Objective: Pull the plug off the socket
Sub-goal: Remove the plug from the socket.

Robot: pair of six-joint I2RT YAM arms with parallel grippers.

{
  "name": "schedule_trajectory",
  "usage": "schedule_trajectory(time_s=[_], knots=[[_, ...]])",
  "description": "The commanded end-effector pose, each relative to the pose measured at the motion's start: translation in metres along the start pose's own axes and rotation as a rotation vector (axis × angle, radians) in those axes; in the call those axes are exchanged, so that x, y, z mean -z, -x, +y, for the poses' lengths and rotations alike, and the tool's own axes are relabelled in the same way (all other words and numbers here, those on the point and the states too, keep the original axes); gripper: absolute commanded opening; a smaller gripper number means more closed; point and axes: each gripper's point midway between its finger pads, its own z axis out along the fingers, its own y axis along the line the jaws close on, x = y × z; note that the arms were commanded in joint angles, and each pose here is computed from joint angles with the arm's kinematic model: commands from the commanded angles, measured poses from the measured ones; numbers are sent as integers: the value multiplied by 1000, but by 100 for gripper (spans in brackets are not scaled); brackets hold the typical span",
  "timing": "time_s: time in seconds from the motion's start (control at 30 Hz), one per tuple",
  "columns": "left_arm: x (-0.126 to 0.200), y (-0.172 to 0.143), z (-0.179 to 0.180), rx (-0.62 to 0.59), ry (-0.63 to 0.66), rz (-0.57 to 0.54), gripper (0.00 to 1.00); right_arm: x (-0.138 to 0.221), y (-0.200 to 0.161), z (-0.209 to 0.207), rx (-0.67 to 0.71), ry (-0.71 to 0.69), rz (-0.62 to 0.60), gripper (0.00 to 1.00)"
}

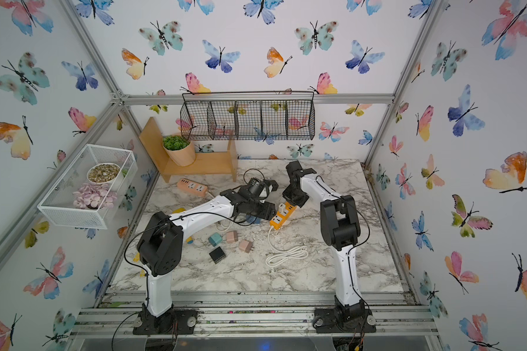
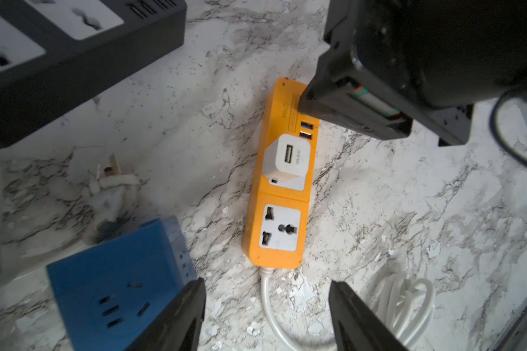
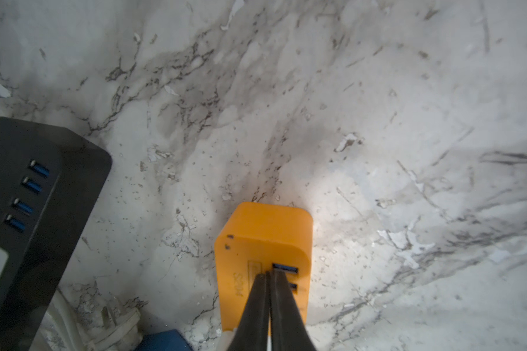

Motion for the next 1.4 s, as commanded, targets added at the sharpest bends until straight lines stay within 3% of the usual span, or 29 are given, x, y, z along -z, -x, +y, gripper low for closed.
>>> schedule_trajectory(time_s=[0.0,0.37,0.47,0.7,0.83,1.1,1.2,1.37], knots=[[-19,18,-3,-60,76,-80,70,-48,-53,-44,3,-147,249,8],[-60,36,-4,-142,188,-136,68,-49,-52,-46,-34,-129,309,8],[-65,37,-3,-172,198,-132,63,-48,-52,-46,-42,-123,309,8],[-75,27,0,-211,197,-102,55,-51,-54,-44,-63,-110,324,8],[-79,21,-2,-214,185,-77,46,-50,-53,-45,-70,-115,318,8],[-83,0,-6,-215,160,-51,45,-48,-49,-51,-107,-114,313,9],[-87,0,-6,-219,161,-46,36,-49,-46,-54,-116,-111,315,8],[-81,16,-11,-224,159,-86,11,-50,-48,-57,-118,-115,318,8]])
